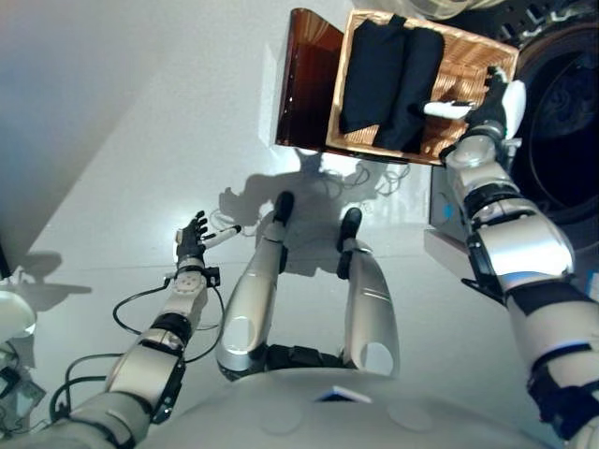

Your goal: Pick up the clothes and place them into the washing machine

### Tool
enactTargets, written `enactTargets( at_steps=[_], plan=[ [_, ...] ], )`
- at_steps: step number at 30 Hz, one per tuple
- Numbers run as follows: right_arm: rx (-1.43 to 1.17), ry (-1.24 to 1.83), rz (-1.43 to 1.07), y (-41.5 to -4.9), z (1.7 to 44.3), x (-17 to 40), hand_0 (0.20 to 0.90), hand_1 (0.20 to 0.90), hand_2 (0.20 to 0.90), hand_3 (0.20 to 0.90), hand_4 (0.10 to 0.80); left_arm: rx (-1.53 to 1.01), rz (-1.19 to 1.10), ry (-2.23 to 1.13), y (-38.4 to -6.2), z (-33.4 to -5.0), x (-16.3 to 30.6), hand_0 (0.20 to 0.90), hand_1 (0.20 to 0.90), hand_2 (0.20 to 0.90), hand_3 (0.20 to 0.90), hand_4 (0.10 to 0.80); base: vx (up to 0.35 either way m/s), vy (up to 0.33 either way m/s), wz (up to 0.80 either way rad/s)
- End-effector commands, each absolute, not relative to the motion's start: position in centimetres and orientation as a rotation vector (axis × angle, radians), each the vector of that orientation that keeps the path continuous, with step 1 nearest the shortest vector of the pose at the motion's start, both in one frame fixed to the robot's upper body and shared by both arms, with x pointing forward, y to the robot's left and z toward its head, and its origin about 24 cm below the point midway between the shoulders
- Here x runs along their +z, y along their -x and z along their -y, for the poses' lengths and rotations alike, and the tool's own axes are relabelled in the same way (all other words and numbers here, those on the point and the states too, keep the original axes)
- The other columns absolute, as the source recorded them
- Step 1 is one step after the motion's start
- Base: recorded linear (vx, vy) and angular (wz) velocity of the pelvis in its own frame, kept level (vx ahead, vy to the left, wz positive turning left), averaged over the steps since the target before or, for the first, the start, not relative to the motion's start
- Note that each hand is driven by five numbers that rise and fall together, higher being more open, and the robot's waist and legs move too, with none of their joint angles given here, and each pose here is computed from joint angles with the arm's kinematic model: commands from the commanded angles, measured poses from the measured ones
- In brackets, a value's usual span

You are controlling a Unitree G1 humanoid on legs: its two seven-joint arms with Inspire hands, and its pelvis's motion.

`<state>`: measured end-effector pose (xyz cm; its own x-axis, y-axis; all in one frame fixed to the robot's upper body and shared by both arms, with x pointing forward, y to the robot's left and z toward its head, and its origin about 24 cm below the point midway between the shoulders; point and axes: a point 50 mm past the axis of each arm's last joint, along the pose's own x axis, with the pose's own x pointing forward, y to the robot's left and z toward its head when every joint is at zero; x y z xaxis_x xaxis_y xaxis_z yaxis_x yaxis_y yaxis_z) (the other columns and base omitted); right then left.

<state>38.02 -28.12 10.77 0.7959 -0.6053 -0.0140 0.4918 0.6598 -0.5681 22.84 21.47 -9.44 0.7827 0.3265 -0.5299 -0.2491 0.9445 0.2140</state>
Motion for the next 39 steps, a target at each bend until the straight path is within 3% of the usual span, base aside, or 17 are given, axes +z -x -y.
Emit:
enactTargets(
  at_steps=[1,39],
  plan=[
    [-0.778,0.618,-0.142,-37.5,31.5,14.3,0.9,0.9,0.9,0.9,0.8,0.375,-0.592,-0.181,-21.1,-23.2,-9.8,0.9,0.9,0.9,0.9,0.8,-0.01,0.024,0.04],
    [-1.006,0.349,-0.114,-34.3,38.6,19.0,0.9,0.9,0.9,0.9,0.8,0.292,-0.462,-0.165,-22.8,-22.1,-7.9,0.9,0.9,0.9,0.9,0.8,0.014,-0.002,0.1]
  ],
)
